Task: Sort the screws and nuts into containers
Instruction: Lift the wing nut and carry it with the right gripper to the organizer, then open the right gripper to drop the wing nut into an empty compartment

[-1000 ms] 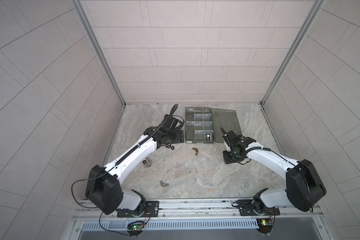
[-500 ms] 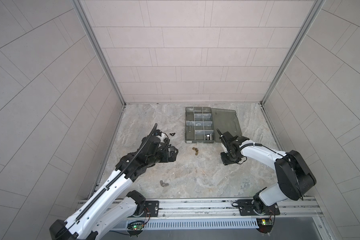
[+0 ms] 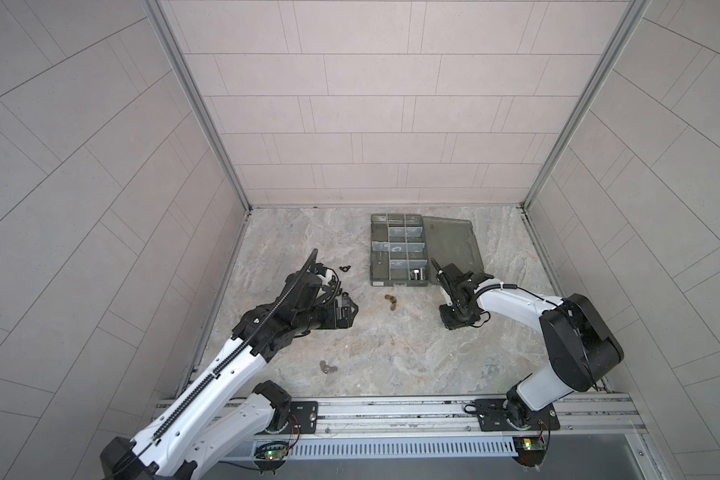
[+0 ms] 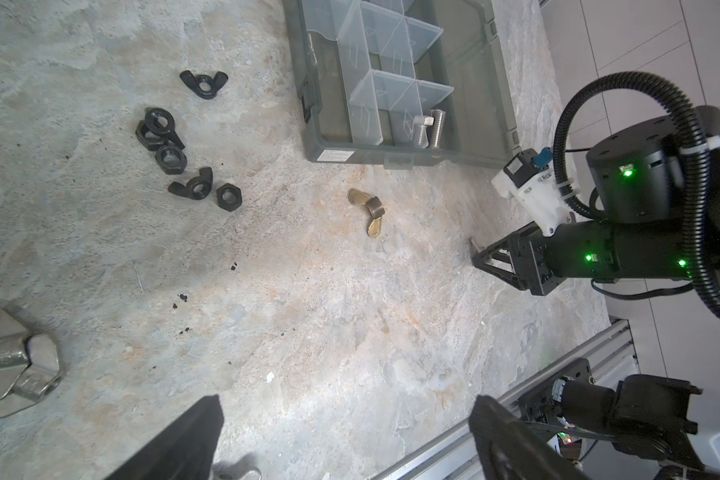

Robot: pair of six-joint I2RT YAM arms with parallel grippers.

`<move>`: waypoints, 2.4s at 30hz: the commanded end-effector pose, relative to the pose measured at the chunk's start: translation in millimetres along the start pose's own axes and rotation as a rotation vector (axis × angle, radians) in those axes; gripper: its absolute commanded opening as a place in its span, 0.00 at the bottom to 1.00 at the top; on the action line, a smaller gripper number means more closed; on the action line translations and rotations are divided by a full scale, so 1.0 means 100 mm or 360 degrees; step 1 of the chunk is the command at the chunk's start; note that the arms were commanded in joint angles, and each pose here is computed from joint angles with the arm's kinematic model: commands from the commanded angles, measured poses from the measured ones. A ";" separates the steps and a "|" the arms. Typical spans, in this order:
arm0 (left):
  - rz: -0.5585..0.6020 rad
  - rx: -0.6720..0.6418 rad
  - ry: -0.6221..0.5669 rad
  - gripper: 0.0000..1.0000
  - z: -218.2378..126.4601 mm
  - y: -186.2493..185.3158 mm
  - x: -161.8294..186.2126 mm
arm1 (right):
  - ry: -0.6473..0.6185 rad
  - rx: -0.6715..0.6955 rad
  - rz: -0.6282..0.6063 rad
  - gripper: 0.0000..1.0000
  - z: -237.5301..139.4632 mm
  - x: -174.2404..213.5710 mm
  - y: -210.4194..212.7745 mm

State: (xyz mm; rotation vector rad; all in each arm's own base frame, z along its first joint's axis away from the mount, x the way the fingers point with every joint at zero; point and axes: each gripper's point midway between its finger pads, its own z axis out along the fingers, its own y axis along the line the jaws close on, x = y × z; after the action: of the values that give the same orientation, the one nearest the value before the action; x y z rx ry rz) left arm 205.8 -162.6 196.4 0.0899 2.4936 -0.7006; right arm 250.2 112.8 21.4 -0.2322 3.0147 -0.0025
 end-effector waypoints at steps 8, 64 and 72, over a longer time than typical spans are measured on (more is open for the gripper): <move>0.0131 -0.0056 0.0059 1.00 -0.29 -0.05 -0.01 | 0.0015 -0.0023 -0.0024 0.25 0.02 -0.01 0.07; 0.0102 -0.0400 0.0227 1.00 0.04 0.41 -0.07 | -0.0253 -0.0311 -0.0131 0.09 -0.68 -1.41 1.01; 0.0071 -0.0394 0.0251 1.00 0.08 0.49 -0.10 | -0.0230 -0.0306 -0.0142 0.09 -0.49 -1.65 1.12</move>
State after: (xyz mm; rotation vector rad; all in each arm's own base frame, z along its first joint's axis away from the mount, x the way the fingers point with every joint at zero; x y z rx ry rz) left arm 222.5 -121.9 164.5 0.0891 2.7272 -0.3523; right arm 391.1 246.8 93.7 -0.3516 2.8287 0.3036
